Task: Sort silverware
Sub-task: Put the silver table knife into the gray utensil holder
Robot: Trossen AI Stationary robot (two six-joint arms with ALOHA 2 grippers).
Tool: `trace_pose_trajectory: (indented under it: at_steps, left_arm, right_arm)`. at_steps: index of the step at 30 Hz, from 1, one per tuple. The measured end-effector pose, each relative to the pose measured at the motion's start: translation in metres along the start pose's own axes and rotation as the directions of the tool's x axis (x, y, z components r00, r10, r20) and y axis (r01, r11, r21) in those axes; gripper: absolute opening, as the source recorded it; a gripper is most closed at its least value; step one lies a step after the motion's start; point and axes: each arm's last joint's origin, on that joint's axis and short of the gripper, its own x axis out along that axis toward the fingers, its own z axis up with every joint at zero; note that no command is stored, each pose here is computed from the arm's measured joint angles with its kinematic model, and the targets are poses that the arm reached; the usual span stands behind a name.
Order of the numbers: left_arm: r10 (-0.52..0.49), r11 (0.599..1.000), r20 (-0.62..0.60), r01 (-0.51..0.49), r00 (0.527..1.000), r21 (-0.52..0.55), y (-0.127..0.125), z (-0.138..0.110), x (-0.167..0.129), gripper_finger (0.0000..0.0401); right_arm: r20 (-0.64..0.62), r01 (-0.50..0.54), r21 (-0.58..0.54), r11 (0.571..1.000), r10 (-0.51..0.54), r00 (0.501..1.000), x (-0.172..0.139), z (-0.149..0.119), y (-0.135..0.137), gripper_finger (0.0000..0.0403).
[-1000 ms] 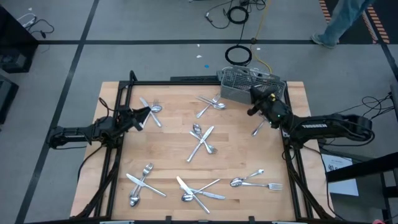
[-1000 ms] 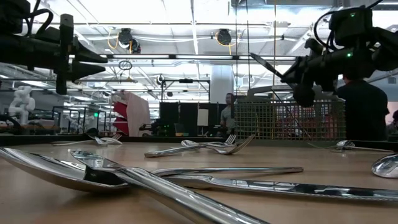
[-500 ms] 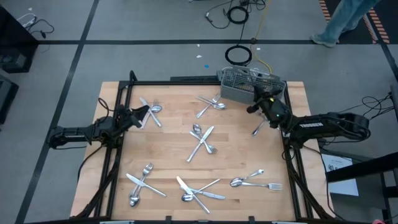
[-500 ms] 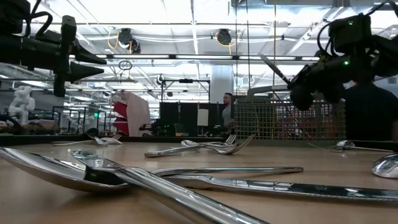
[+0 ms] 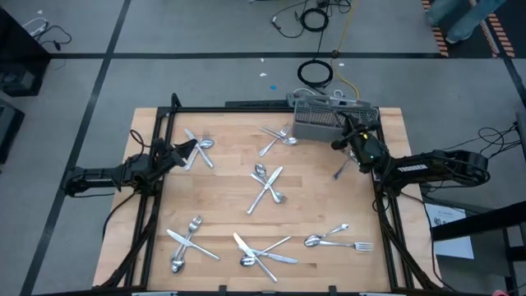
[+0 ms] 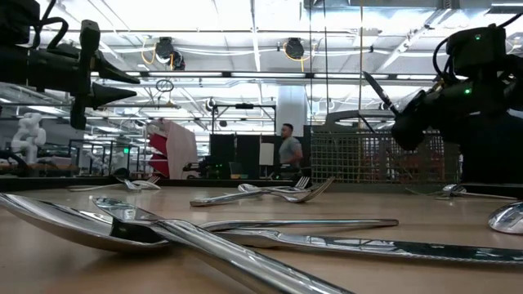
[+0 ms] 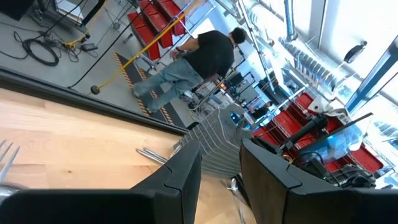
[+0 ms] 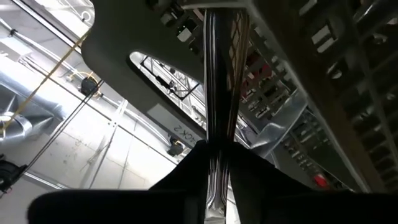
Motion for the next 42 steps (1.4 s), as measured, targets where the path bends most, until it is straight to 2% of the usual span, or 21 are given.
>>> trace_pose_trajectory:
  at_steps: [8,15,25,31,33,36,39,42]
  left_arm:
    - [0.000,1.000,0.000,0.000,1.000,0.000,0.000,0.000,0.000,0.0120]
    - [0.000,1.000,0.000,0.000,1.000,0.002,0.000,0.000,0.000,0.0120]
    - [0.000,1.000,0.000,0.000,1.000,0.003,0.000,0.000,0.000,0.0120]
    - [0.000,1.000,0.000,0.000,1.000,0.005,0.000,0.000,0.000,0.0120]
    - [0.000,1.000,0.000,0.000,1.000,0.015,0.000,0.000,0.000,0.0120]
    - [-0.010,0.999,-0.011,0.011,1.000,0.053,0.000,0.000,0.000,0.0120]
    - [-0.036,0.997,-0.038,0.038,0.999,0.065,-0.001,-0.001,0.000,0.0120]
    - [-0.064,0.996,-0.067,0.069,0.996,0.064,-0.002,-0.002,0.000,0.0120]
  right_arm:
    - [-0.020,0.006,0.013,1.000,-0.006,1.000,0.000,-0.001,0.001,0.0108]
    - [-0.044,-0.013,0.036,0.999,0.015,0.999,0.004,-0.011,0.004,0.0121]
    - [-0.116,-0.133,-0.101,0.986,0.121,0.986,0.026,-0.070,0.027,0.0119]
    - [-0.163,-0.213,-0.226,0.951,0.179,0.970,0.038,-0.111,0.048,0.0119]
    - [-0.208,-0.235,-0.312,0.920,0.175,0.962,0.041,-0.125,0.055,0.0119]
    - [-0.300,-0.277,-0.498,0.822,0.136,0.944,0.045,-0.146,0.065,0.0119]
    - [-0.401,-0.331,-0.673,0.661,0.050,0.915,0.049,-0.167,0.072,0.0119]
    - [-0.508,-0.409,-0.770,0.490,-0.084,0.857,0.049,-0.189,0.077,0.0119]
